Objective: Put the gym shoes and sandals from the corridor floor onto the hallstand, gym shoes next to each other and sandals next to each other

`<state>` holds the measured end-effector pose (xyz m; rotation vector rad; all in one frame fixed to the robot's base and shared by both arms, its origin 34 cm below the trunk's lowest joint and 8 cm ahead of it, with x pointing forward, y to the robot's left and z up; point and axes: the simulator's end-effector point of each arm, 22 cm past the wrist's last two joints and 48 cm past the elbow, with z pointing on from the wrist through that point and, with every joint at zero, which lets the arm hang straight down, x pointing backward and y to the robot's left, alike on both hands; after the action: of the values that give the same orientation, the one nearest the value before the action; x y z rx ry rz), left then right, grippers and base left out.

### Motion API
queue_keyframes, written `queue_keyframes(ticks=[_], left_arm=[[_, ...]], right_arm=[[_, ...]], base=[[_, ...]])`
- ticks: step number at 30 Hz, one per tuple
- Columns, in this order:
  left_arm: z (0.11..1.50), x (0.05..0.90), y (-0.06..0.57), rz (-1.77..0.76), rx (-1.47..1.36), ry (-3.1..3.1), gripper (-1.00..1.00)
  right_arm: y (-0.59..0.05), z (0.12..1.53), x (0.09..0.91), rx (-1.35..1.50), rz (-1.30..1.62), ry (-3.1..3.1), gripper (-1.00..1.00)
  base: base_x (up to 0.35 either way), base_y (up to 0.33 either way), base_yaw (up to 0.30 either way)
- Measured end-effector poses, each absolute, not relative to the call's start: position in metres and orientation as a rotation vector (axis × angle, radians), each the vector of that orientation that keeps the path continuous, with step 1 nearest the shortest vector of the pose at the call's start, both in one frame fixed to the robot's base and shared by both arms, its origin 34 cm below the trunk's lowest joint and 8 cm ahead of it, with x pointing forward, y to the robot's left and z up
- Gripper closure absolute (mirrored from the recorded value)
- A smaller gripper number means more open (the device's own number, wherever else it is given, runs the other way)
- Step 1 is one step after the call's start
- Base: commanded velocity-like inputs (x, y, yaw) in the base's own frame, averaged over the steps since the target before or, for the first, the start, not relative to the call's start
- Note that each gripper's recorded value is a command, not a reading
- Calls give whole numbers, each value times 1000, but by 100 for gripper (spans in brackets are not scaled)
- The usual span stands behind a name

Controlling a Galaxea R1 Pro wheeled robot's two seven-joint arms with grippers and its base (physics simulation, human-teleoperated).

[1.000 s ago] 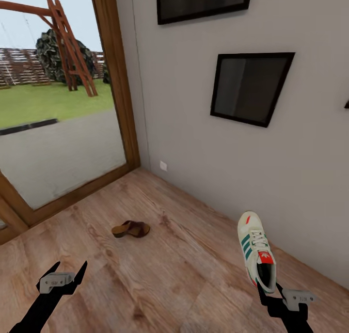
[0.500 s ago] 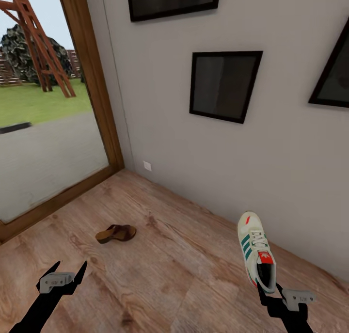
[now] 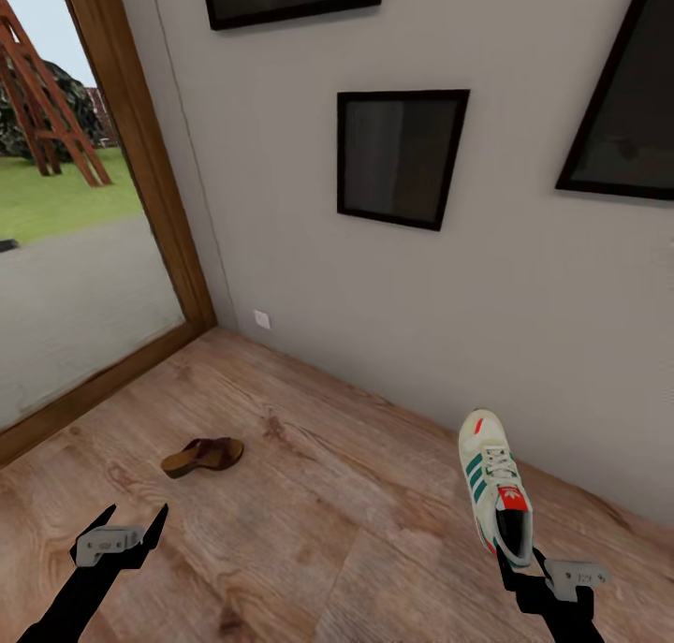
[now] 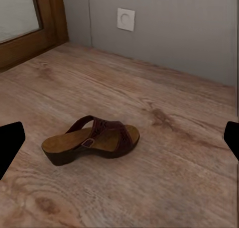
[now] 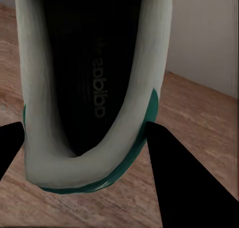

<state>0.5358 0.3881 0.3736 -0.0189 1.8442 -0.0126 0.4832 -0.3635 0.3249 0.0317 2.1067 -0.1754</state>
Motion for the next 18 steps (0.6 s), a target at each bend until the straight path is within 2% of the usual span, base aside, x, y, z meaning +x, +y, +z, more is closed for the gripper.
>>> queue_keyframes(ticks=[18], left_arm=[[365,534,388,-12,-20,1863,-100]], right_arm=[[-363,317,480,30,-176,2127,100]], base=[[0,0,-160]])
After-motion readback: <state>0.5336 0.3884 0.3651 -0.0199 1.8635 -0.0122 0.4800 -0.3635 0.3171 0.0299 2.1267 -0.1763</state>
